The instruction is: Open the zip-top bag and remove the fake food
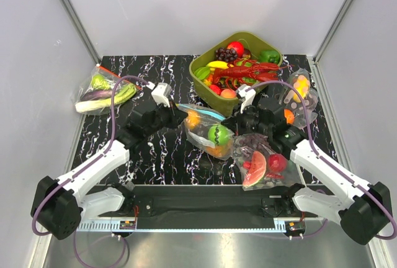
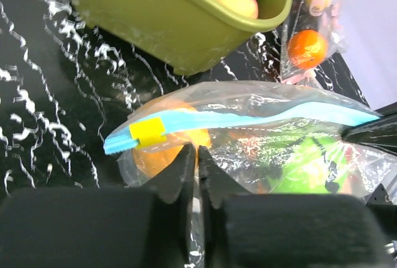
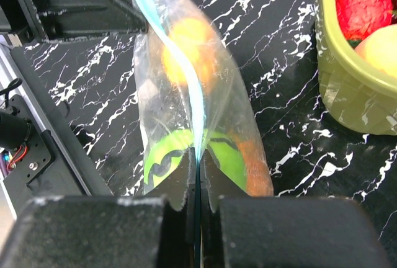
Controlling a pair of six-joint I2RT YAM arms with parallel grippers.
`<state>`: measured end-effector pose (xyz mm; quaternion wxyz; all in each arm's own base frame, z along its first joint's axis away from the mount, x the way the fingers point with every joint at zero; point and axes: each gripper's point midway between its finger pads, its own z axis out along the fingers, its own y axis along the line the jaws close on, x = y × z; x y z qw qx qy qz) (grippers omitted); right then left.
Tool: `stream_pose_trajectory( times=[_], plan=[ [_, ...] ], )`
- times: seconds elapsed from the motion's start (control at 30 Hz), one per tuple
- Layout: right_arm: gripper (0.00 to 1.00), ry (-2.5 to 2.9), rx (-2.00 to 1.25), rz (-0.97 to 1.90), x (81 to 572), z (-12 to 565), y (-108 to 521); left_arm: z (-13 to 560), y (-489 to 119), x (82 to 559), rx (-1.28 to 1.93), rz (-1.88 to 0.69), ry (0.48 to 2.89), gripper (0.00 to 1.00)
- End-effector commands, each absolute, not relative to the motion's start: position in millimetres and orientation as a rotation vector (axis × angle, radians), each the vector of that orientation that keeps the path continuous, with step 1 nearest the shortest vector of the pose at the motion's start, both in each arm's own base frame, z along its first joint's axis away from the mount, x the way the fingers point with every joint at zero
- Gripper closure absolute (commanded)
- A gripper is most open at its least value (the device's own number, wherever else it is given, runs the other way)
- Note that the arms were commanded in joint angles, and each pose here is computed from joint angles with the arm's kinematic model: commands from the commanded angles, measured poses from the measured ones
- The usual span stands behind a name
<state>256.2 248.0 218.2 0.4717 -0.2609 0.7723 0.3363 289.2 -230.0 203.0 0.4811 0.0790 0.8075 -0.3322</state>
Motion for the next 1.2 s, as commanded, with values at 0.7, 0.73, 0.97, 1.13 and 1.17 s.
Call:
stream_pose_trajectory(
  times=[0.7,0.73,0.97,1.13,1.17],
  plan=[
    [0.36,1.737,-0.930,0.844,283.2,297.3,326.9,259.2,-249.0,263.1,0.535,-0.907,1.666,1.00],
    [0.37,1.738,-0.936,0.848,283.4,296.4,330.1,258.5,-249.4,262.4,0.539,-0.908,1.668,1.00],
    [0.46,1.765,-0.990,0.848,279.1,281.5,348.4,258.4,-253.8,260.0,0.562,-0.917,1.673,1.00],
    [0.51,1.818,-0.992,0.774,287.6,265.4,350.8,261.5,-258.7,254.3,0.600,-0.937,1.653,1.00],
    [0.58,1.827,-0.991,0.763,289.0,263.4,350.8,261.6,-259.7,252.7,0.608,-0.940,1.649,1.00]
  ],
)
